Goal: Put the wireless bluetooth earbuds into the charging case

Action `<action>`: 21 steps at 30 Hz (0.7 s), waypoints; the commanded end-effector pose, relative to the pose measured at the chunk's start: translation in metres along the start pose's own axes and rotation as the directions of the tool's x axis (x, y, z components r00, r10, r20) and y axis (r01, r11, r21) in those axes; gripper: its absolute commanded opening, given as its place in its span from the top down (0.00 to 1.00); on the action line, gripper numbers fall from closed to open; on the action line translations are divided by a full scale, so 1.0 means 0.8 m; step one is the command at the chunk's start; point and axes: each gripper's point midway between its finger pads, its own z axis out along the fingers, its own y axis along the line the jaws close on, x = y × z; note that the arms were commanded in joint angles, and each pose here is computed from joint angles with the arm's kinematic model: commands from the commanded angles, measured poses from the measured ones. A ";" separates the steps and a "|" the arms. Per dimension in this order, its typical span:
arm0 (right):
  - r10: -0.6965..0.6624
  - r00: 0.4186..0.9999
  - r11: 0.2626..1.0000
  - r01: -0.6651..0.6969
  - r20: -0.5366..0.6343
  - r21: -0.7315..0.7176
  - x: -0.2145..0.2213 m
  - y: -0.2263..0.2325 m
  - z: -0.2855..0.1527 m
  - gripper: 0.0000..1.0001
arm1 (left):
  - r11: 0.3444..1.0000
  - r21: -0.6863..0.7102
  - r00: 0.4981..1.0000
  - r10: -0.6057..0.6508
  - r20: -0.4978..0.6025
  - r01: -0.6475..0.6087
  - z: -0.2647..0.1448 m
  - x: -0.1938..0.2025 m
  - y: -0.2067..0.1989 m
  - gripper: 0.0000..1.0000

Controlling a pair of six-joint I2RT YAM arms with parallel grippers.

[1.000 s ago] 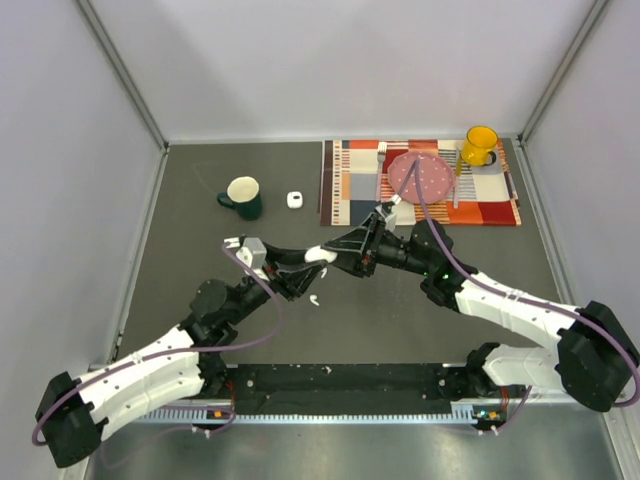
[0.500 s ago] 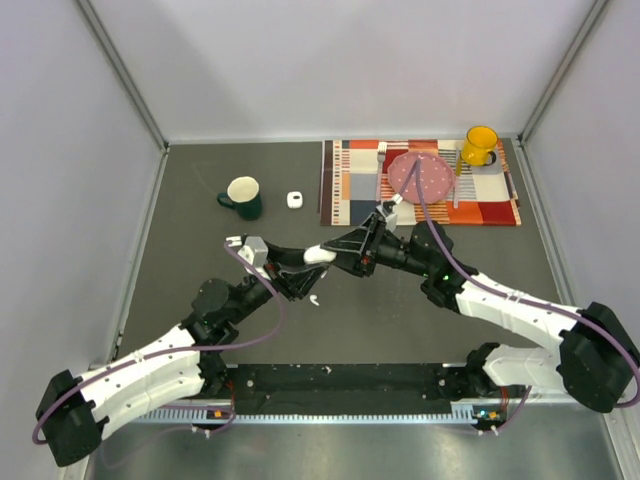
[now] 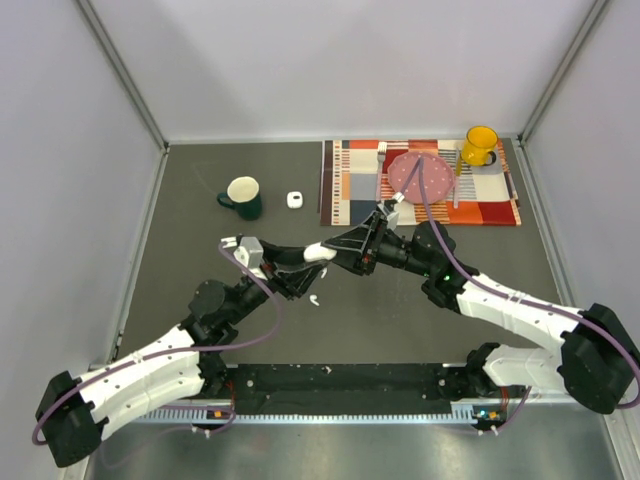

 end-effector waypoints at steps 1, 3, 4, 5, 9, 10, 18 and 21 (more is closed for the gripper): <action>-0.024 0.999 0.997 0.022 -0.025 -0.076 0.012 0.026 -0.005 0.89 | 1.000 0.028 0.994 0.011 0.110 -0.014 0.003 -0.036 -0.011 0.53; -0.021 0.999 0.996 0.019 -0.029 -0.088 0.013 0.028 -0.006 0.89 | 0.999 0.030 0.993 0.011 0.116 -0.014 0.003 -0.037 -0.011 0.54; -0.021 0.999 0.995 0.018 -0.028 -0.096 0.013 0.030 -0.006 0.89 | 1.000 0.028 0.994 0.010 0.111 -0.013 0.003 -0.035 -0.010 0.55; -0.011 1.000 0.995 0.008 -0.029 -0.097 0.013 0.029 -0.006 0.89 | 0.999 0.029 0.994 0.010 0.109 -0.013 0.002 -0.034 -0.010 0.55; 0.004 0.999 0.993 -0.009 -0.041 -0.116 0.015 0.032 -0.007 0.89 | 0.999 0.033 0.994 0.009 0.110 -0.012 0.003 -0.031 -0.010 0.56; 0.009 0.999 0.991 -0.015 -0.042 -0.134 0.015 0.037 -0.008 0.89 | 0.999 0.033 0.994 0.009 0.111 -0.013 0.003 -0.032 -0.010 0.56; 0.039 0.998 0.986 -0.048 -0.058 -0.158 0.017 0.039 -0.009 0.89 | 0.999 0.040 0.993 0.009 0.117 -0.014 0.006 -0.030 -0.010 0.55; 0.041 0.997 0.986 -0.051 -0.066 -0.156 0.018 0.038 -0.009 0.89 | 0.999 0.037 0.992 0.009 0.128 -0.013 0.008 -0.032 -0.010 0.56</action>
